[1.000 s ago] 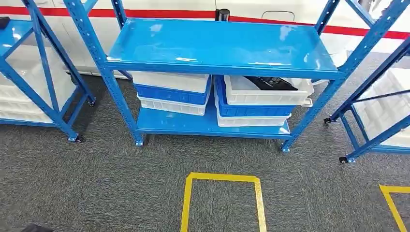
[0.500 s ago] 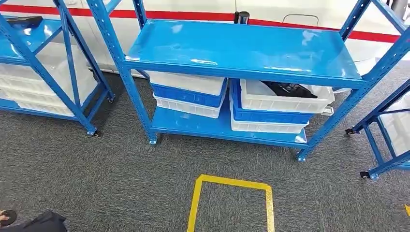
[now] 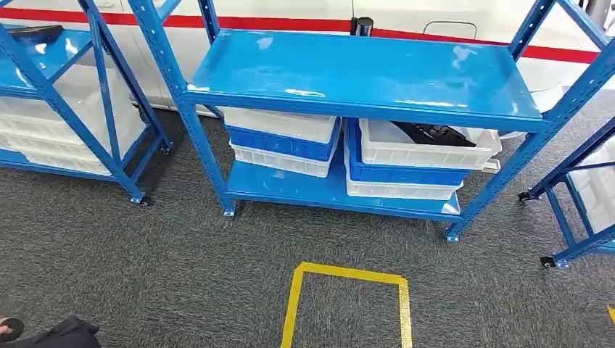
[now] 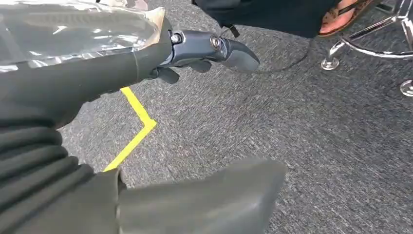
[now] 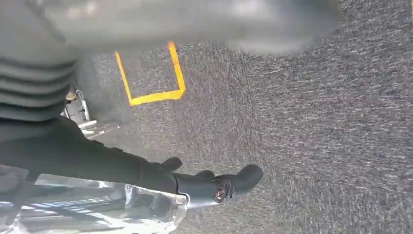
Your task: Take the parts from the cabinet and place them on the table.
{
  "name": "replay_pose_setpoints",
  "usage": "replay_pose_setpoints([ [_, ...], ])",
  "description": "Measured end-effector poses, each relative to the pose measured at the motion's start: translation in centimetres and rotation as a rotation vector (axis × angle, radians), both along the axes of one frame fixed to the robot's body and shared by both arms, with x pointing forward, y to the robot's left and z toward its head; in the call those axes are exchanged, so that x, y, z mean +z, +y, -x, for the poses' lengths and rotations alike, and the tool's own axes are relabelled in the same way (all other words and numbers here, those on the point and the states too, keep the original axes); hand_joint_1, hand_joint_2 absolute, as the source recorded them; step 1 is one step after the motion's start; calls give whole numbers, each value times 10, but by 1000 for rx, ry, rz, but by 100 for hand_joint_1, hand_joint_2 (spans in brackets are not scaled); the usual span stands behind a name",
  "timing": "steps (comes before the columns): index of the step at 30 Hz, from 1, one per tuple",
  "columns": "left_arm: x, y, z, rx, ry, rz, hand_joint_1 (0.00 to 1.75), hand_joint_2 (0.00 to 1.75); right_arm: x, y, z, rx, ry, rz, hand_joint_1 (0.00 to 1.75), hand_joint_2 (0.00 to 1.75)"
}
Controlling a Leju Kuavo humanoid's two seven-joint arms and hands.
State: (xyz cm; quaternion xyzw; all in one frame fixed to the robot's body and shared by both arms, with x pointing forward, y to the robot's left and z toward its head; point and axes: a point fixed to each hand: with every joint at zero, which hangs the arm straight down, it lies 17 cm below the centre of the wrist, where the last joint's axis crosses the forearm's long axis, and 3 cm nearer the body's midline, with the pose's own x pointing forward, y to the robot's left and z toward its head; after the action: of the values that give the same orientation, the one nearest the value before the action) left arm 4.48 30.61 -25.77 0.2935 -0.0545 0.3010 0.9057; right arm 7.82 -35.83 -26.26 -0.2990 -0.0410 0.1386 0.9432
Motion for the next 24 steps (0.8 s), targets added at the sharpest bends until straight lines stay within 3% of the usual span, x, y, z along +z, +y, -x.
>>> replay_pose_setpoints([
  [2,-1,-2,1,6,2,7,0,175,0,0,0,4,-1,-1,0,175],
  [3,-1,-4,2,8,2,15,0,175,0,0,-1,7,-1,-1,0,0],
  [4,-2,-7,2,12,0,26,0,175,0,1,0,8,1,-3,0,0],
  [5,-3,-8,4,17,4,33,0,175,0,1,-1,11,1,-3,0,175],
  [9,-3,-9,12,14,34,41,0,175,-1,1,3,4,10,-8,0,175],
  [18,-12,-2,4,-99,-18,108,0,175,-11,15,24,-56,22,-122,0,175],
  [19,-13,-2,3,-112,-24,116,0,175,-12,17,25,-62,21,-136,0,0],
  [20,-13,0,2,-125,-30,122,0,0,-13,19,26,-68,18,-150,0,0],
  [24,-16,1,-3,-184,-56,157,0,0,-16,27,29,-88,8,-208,0,0],
])
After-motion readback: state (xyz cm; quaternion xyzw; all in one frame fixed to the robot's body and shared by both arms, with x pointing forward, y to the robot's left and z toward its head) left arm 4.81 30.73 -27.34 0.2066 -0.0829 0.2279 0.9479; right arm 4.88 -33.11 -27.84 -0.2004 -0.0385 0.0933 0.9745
